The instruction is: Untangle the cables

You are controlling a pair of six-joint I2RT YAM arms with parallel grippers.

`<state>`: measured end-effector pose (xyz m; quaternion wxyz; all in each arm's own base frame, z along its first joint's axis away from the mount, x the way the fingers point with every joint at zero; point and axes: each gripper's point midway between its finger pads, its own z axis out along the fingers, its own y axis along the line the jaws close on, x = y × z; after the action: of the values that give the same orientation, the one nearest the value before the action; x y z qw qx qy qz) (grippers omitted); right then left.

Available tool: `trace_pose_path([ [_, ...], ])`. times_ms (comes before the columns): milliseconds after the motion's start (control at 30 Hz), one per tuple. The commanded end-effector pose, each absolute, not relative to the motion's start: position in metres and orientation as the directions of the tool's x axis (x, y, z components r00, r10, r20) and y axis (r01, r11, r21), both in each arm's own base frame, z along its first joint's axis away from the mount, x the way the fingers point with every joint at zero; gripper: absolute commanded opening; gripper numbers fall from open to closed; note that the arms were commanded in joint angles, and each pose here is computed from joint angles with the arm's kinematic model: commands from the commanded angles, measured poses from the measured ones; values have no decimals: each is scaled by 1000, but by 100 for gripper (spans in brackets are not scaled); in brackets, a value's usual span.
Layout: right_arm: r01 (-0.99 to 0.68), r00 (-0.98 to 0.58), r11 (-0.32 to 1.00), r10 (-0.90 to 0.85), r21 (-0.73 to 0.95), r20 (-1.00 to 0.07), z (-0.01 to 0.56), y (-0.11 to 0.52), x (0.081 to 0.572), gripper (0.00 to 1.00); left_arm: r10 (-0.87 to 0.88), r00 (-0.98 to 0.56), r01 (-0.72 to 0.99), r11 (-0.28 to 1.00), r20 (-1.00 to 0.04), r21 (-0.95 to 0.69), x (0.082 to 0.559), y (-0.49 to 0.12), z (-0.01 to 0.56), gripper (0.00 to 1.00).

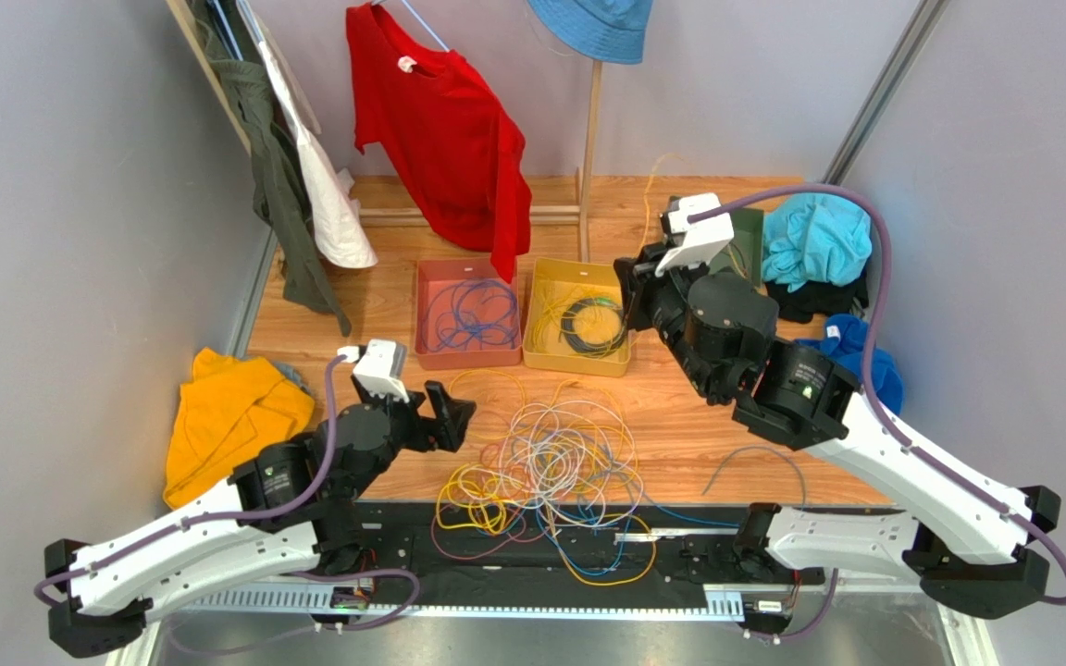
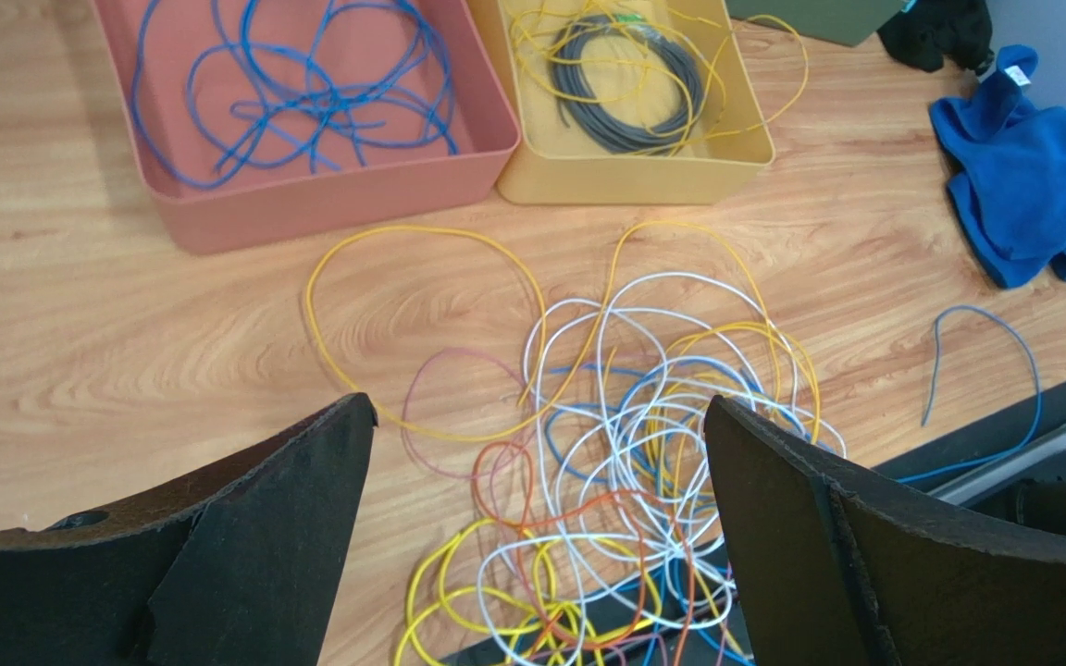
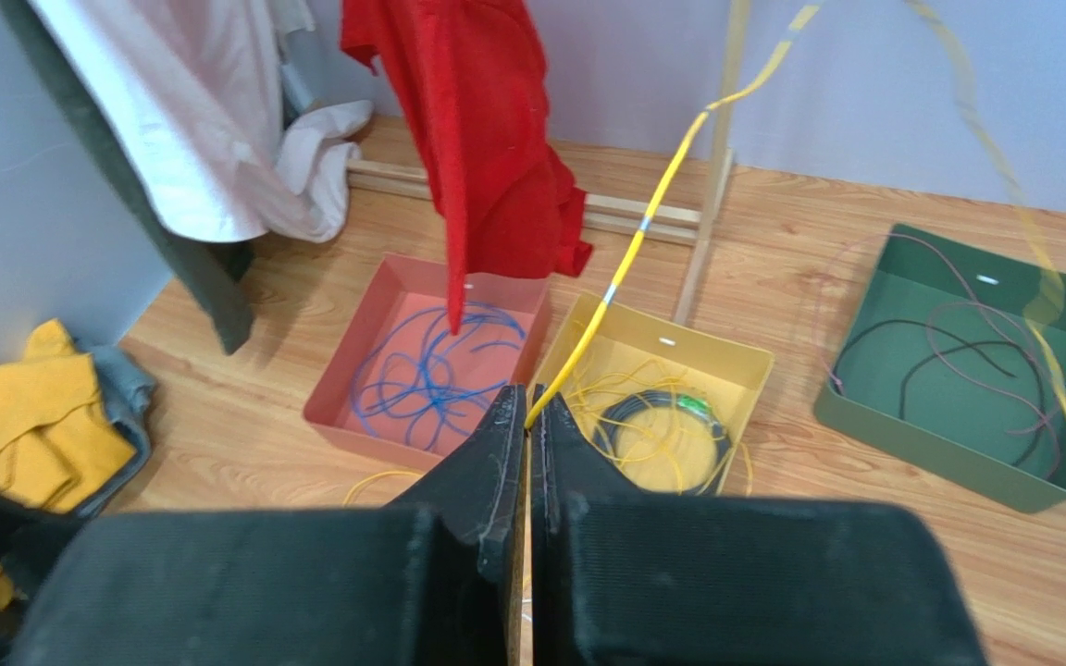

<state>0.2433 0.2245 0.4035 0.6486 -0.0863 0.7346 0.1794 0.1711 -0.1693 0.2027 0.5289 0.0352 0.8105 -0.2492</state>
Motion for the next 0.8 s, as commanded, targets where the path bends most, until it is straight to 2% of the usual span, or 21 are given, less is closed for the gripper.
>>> trace_pose_path([
  [0,-344,-138,925,117,158,-984,407,223,263,0,-285,-472,285,846,-834,-451,161,-158,195,98],
  [500,-370,-209,912,106,179,-972,377,245,297,0,-271,-582,291,811,-767,-507,144,-171,150,97],
  [767,-371,-250,906,113,203,-962,349,264,336,0,-245,-599,298,815,-762,-497,142,-175,140,96],
])
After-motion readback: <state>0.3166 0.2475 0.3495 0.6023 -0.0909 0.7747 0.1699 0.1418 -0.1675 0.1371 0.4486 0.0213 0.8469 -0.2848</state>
